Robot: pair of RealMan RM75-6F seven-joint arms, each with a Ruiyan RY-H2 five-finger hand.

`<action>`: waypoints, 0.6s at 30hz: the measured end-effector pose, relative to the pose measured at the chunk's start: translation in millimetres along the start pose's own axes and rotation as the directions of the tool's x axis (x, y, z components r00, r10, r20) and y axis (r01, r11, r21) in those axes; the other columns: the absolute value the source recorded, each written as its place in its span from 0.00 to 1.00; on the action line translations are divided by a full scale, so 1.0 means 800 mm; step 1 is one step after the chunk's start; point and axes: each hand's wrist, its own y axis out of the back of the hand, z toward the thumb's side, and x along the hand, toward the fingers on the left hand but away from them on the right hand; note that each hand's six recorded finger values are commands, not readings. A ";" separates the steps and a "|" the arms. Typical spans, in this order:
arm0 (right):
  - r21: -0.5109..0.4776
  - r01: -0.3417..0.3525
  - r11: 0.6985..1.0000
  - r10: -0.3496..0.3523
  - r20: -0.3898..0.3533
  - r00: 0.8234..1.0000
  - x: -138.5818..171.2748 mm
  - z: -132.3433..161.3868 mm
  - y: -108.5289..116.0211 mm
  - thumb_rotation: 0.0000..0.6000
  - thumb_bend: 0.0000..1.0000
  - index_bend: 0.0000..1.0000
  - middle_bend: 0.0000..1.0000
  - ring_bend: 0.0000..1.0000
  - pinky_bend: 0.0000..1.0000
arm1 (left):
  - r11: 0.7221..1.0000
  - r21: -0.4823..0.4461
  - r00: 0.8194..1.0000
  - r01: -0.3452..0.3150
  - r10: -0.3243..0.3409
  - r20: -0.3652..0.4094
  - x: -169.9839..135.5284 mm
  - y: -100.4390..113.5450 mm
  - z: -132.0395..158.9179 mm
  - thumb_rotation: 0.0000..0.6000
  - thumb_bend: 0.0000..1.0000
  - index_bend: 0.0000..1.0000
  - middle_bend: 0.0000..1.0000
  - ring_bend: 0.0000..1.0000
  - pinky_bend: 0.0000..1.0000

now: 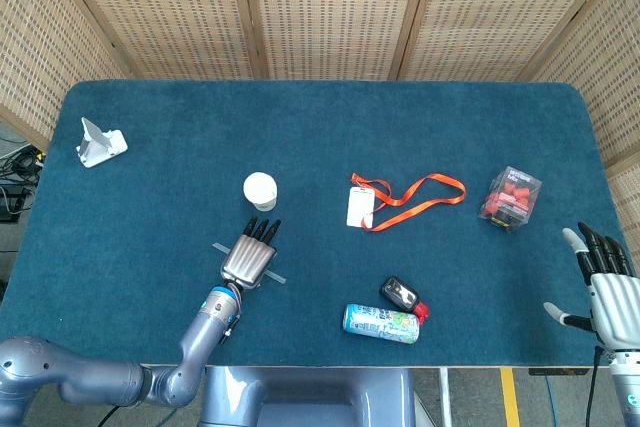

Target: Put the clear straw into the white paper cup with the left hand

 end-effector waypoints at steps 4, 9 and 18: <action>-0.005 0.004 1.000 -0.004 0.003 1.000 -0.001 -0.001 0.002 1.00 0.04 0.04 0.00 0.00 0.00 | 1.000 -0.017 1.000 -0.012 0.012 0.006 -0.005 0.008 -0.002 1.00 0.39 0.60 0.00 0.00 0.02; -0.011 0.012 1.000 -0.012 0.008 1.000 -0.001 -0.003 0.004 1.00 0.04 0.04 0.00 0.00 0.00 | 0.999 -0.030 0.999 -0.041 0.041 0.008 -0.013 0.023 -0.009 1.00 0.39 0.60 0.00 0.00 0.02; -0.011 0.022 1.000 -0.022 -0.003 1.000 0.002 0.001 0.007 1.00 0.04 0.04 0.00 0.00 0.00 | 0.986 -0.124 0.994 -0.110 0.111 0.007 -0.034 0.070 -0.033 1.00 0.39 0.61 0.00 0.00 0.02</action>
